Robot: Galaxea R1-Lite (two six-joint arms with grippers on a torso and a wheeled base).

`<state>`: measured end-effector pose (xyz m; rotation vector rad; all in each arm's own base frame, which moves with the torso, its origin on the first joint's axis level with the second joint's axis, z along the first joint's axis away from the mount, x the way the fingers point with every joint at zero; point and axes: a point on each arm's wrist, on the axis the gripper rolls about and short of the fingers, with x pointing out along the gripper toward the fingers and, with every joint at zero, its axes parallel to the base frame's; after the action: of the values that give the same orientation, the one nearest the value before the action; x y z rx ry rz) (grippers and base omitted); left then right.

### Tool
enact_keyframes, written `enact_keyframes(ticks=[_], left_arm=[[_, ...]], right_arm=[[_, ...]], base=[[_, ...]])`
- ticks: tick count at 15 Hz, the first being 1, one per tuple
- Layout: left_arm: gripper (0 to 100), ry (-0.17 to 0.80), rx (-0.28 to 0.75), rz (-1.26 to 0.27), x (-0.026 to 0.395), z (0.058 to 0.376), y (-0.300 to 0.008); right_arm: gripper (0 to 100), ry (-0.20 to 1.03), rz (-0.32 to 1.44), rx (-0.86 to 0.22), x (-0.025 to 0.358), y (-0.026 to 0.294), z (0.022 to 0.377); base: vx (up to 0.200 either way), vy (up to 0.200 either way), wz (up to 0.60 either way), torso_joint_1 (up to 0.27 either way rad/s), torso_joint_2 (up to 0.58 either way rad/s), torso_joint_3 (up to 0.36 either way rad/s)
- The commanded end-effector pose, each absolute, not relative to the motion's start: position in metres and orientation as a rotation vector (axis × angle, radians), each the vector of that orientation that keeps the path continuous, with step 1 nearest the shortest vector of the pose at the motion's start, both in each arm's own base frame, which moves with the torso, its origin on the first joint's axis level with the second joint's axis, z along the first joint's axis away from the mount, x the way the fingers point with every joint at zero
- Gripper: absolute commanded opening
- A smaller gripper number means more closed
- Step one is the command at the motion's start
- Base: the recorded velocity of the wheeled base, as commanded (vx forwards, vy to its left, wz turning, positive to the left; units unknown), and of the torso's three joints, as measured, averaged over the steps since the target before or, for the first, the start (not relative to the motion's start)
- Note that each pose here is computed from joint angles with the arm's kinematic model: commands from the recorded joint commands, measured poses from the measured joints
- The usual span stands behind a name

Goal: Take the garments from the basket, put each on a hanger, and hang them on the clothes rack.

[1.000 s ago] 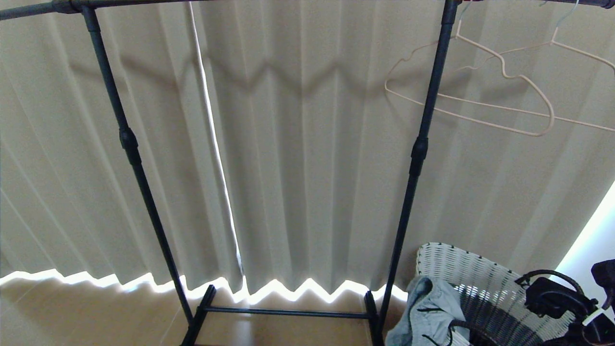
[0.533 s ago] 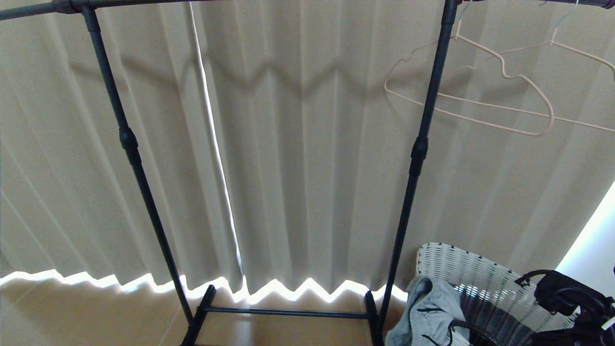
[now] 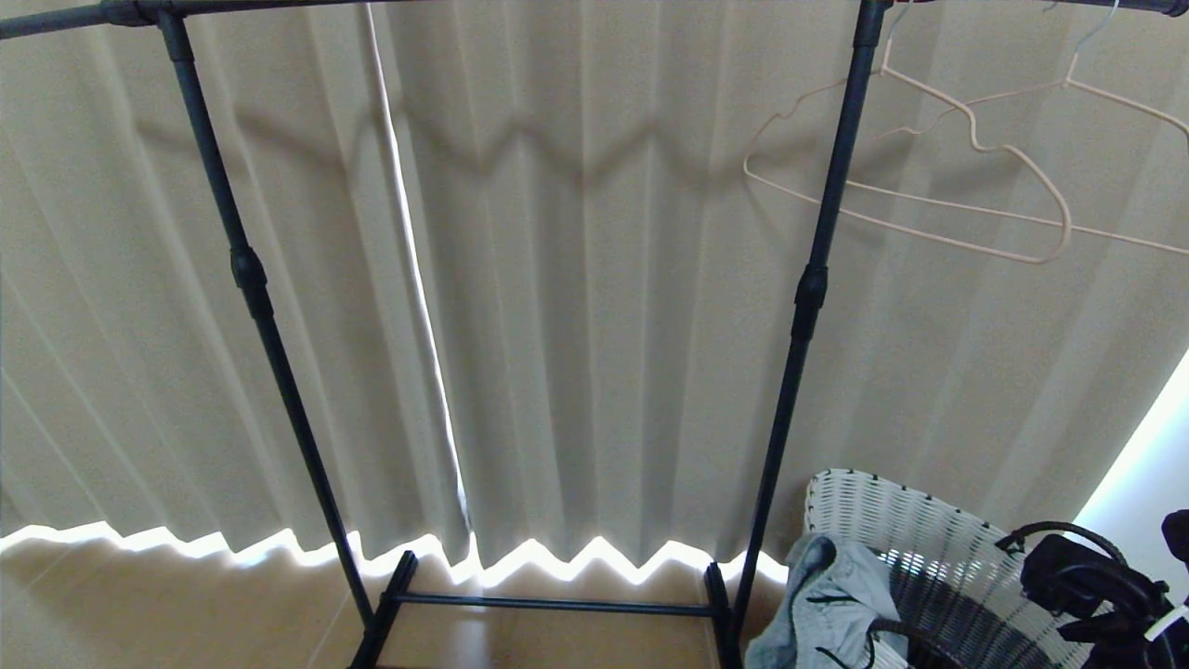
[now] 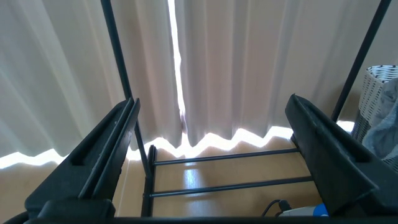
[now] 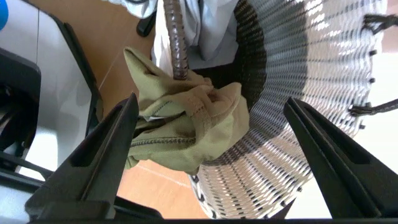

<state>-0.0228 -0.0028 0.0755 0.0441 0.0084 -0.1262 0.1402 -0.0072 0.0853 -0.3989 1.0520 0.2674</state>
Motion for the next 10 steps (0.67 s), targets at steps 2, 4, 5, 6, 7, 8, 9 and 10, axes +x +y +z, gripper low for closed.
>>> enact_keyframes(ticks=[2,4,5,6,7,8,9,10], left_arm=[[100,0.008,0.044,-0.126,-0.0229,0.0755,-0.0028],[100,0.008,0.044,-0.126,-0.0229,0.0755,-0.0028],[100,0.009,0.044,-0.126,-0.0229,0.0753,-0.0028],[100,0.008,0.044,-0.126,-0.0229,0.0755,-0.0028],[100,0.008,0.044,-0.126,-0.0229,0.0755,-0.0028],[100,0.008,0.042,-0.126,-0.0229,0.0755,-0.0028],[100,0.008,0.042,-0.124,-0.0229,0.0755,-0.0028],[100,0.008,0.042,-0.124,-0.0229,0.0755,-0.0028]], right_arm=[[100,1.085,0.257,-0.401,0.1429,-0.0084,0.0813],[100,1.09,0.246,-0.404,0.1423,-0.0092,0.0811],[100,1.094,0.228,-0.415,0.1426,-0.0097,0.0814],[100,1.103,0.209,-0.427,0.1425,-0.0102,0.0811],[100,1.104,0.205,-0.429,0.1425,-0.0103,0.0811],[100,1.121,0.169,-0.453,0.1423,-0.0115,0.0808],[100,1.13,0.16,-0.459,0.1425,-0.0118,0.0797],[100,1.142,0.164,-0.458,0.1442,-0.0119,0.0779]], base=[[0.0,0.0,0.0,0.0,0.0,0.0],[0.0,0.0,0.0,0.0,0.0,0.0],[0.0,0.0,0.0,0.0,0.0,0.0],[0.0,0.0,0.0,0.0,0.0,0.0],[0.0,0.0,0.0,0.0,0.0,0.0],[0.0,0.0,0.0,0.0,0.0,0.0],[0.0,0.0,0.0,0.0,0.0,0.0],[0.0,0.0,0.0,0.0,0.0,0.0]])
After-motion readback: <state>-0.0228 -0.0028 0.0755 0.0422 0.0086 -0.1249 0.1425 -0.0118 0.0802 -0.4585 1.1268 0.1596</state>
